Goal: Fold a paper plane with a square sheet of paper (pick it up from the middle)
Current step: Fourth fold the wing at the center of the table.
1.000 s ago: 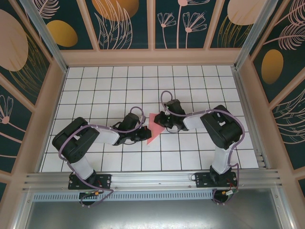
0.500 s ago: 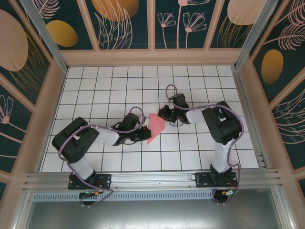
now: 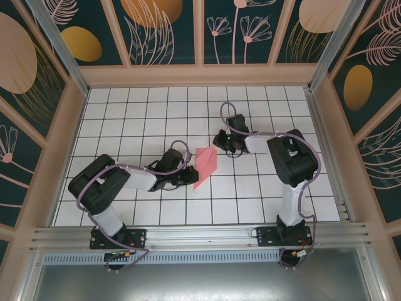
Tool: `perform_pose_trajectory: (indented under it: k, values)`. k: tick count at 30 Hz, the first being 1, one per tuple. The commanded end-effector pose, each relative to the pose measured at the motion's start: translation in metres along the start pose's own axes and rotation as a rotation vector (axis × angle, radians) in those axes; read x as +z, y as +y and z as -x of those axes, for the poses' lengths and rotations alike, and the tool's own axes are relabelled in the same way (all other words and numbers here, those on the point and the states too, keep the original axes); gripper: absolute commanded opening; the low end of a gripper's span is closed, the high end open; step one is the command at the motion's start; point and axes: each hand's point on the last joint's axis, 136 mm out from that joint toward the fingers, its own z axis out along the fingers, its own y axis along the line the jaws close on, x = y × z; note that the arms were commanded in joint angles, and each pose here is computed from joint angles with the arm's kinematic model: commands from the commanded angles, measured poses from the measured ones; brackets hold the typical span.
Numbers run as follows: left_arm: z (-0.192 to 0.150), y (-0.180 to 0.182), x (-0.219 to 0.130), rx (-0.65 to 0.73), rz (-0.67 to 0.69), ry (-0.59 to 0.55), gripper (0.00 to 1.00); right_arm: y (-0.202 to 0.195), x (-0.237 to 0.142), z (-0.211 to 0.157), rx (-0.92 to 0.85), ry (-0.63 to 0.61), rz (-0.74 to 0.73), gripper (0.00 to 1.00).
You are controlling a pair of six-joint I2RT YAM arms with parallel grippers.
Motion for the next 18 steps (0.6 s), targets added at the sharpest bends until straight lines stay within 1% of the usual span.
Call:
perform_pose_trajectory:
  k: [1,4,6,8,10,14,18]
  values:
    - [-0.064,0.087,-0.011,-0.105,0.308,0.183,0.0,-0.004,-0.011,0.018,-0.036,-0.05,-0.052,0.12]
    - [-0.063,0.086,-0.01,-0.105,0.305,0.182,0.0,0.016,-0.027,0.019,-0.057,-0.067,-0.006,0.13]
    - [-0.062,0.085,-0.01,-0.105,0.302,0.179,0.0,0.029,-0.037,0.012,-0.075,-0.07,0.035,0.13]
    - [-0.061,0.083,-0.01,-0.104,0.301,0.177,0.0,0.047,-0.042,-0.005,-0.093,-0.042,0.112,0.14]
    - [-0.06,0.082,-0.01,-0.103,0.301,0.178,0.0,0.061,-0.043,-0.024,-0.116,-0.018,0.157,0.13]
    - [-0.057,0.081,-0.01,-0.097,0.301,0.173,0.0,0.078,-0.042,-0.065,-0.142,0.03,0.198,0.11]
    - [-0.057,0.081,-0.009,-0.098,0.302,0.174,0.0,0.078,-0.032,-0.098,-0.151,0.078,0.18,0.1]
